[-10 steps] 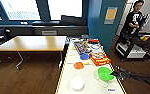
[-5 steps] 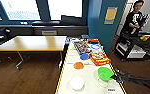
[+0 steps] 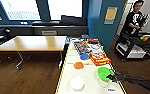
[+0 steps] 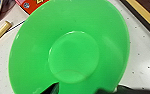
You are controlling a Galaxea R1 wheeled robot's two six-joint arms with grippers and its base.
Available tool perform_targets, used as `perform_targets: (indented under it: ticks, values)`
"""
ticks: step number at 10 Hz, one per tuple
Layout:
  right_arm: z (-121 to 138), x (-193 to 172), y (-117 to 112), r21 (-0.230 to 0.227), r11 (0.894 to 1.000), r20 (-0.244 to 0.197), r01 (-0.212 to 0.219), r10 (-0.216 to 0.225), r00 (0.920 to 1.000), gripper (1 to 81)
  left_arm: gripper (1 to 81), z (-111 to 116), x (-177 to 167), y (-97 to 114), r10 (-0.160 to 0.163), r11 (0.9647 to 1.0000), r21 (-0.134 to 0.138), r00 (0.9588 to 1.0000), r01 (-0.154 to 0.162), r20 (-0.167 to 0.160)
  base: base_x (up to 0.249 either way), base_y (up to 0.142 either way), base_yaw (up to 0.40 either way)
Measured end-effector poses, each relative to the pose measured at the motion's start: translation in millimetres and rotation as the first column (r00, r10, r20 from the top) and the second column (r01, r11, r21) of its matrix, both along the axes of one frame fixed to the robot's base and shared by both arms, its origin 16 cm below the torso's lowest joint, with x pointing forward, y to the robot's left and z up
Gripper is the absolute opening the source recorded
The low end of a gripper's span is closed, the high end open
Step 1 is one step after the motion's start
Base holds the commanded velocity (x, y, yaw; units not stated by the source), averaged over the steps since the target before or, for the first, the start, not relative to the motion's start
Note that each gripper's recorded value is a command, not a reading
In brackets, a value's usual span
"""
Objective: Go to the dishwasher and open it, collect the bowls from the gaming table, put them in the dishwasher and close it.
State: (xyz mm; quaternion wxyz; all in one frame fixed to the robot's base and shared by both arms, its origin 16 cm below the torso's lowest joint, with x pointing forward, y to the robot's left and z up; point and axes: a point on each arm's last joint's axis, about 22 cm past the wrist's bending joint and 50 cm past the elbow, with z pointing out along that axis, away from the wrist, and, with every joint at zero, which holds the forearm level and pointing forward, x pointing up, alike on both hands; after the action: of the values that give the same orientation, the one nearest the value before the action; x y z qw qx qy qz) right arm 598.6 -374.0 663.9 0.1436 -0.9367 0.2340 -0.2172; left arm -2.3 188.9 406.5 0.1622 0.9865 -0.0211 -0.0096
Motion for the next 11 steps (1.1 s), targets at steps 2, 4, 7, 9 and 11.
perform_targets:
  ticks: [2, 4, 7, 9, 11]
  values:
    - [-15.8, -14.4, 5.8, 0.023, 1.000, -0.020, 0.020, -0.019, 0.9996, 81.1, 81.1, -0.1, 0.1, 0.7, 0.000, 1.0000, 0.001, 1.0000, 0.000, 0.000, 0.000, 0.000, 0.000]
    - [-6.7, -3.3, 2.0, 0.058, 0.996, 0.030, 0.063, -0.065, 0.9975, 1.0, 81.1, -0.4, 0.1, 5.1, -0.001, 1.0000, 0.006, 1.0000, 0.001, 0.000, 0.000, 0.000, 0.000]
    - [-12.7, -13.2, 2.8, 0.086, 0.993, 0.025, 0.076, -0.078, 0.9966, 1.0, 81.1, -0.5, 1.2, 6.7, 0.000, 1.0000, 0.008, 1.0000, 0.000, 0.001, 0.000, 0.000, 0.000]
    - [2.2, -17.8, -5.6, 0.083, 0.996, -0.017, 0.038, -0.036, 0.9992, 1.0, 81.1, -0.7, 1.0, 9.5, -0.001, 0.9999, 0.012, 1.0000, 0.001, 0.000, 0.000, 0.000, 0.000]
    - [25.9, -26.4, -19.6, 0.085, 0.996, -0.039, -0.013, 0.016, 0.9991, 1.0, 81.1, -0.8, 7.0, 3.8, -0.001, 1.0000, 0.005, 1.0000, 0.001, 0.006, 0.000, 0.000, 0.000]
